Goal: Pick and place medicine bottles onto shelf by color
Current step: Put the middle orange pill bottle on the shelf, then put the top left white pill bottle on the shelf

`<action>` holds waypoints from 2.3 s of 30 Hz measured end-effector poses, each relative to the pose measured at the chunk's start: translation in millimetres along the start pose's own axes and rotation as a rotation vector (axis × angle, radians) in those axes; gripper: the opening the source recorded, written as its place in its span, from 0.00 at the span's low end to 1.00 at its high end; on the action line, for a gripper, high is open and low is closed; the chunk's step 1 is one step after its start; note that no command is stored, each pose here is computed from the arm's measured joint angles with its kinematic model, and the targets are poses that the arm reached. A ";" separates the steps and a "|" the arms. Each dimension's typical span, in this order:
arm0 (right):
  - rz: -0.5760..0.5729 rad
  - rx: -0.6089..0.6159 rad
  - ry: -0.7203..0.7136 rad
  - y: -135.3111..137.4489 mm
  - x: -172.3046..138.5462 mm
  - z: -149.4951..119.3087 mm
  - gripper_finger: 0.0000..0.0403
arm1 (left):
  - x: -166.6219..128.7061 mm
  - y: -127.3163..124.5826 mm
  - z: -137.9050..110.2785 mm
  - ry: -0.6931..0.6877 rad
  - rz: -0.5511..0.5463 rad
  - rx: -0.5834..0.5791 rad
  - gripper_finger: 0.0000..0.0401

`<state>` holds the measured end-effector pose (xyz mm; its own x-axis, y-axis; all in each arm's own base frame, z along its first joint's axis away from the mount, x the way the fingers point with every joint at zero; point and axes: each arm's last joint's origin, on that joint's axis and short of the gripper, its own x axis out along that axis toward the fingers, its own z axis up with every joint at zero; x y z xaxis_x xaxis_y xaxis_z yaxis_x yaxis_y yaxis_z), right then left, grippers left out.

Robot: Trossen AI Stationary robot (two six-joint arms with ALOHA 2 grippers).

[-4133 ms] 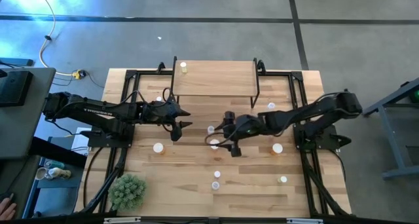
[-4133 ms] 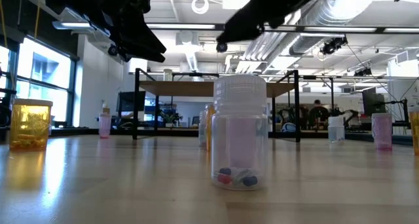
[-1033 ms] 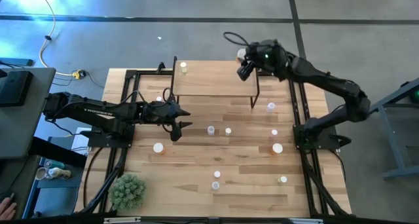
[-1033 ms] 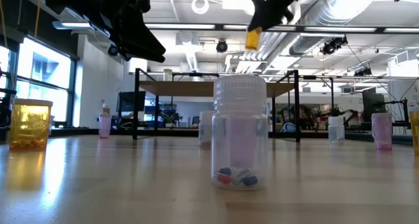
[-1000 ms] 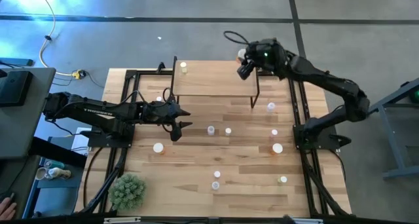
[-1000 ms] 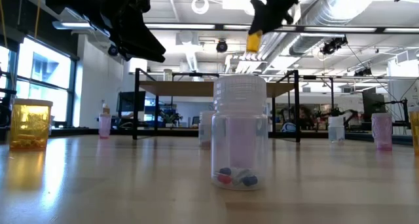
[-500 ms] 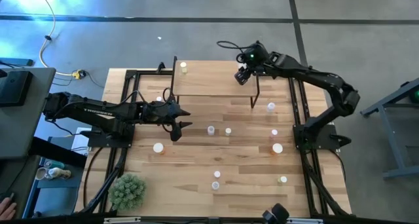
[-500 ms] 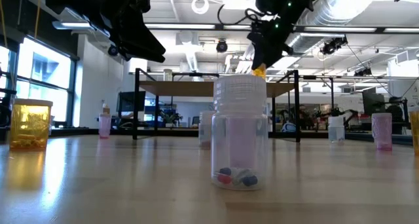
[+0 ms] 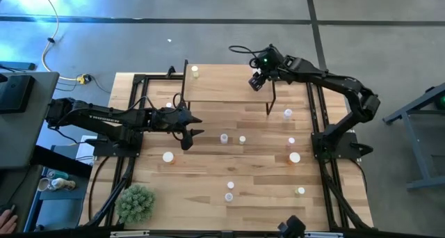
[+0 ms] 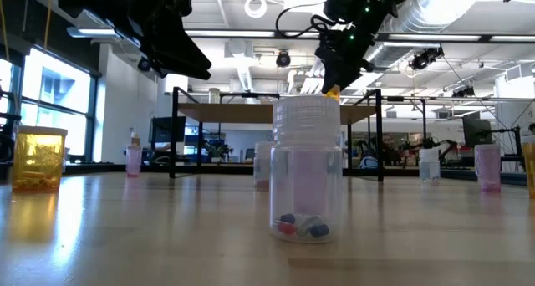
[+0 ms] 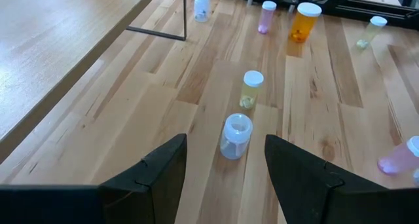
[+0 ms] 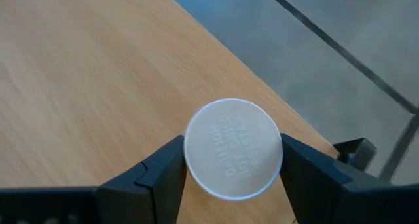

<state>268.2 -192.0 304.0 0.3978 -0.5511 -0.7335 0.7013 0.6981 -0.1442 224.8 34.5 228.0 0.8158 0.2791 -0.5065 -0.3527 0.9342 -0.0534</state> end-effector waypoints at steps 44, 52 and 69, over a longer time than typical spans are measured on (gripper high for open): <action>0.132 -0.162 -0.108 21.6 -119.9 -15.0 0.64 | 0.0 1.8 0.3 -0.010 0.051 -0.067 0.49; 0.193 -0.114 -0.171 32.0 -125.3 -54.5 0.64 | 3.2 -0.6 -0.5 -0.002 0.032 -0.011 0.49; 0.312 -0.049 -0.223 72.0 -90.6 -112.1 0.64 | 57.5 -24.5 -22.0 0.019 0.032 0.048 0.49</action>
<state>216.4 -40.5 285.5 0.7105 -0.3907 -0.5853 0.4989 0.8662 0.0273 270.2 22.7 181.3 0.7954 0.3051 -0.5237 -0.3555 0.9347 0.0045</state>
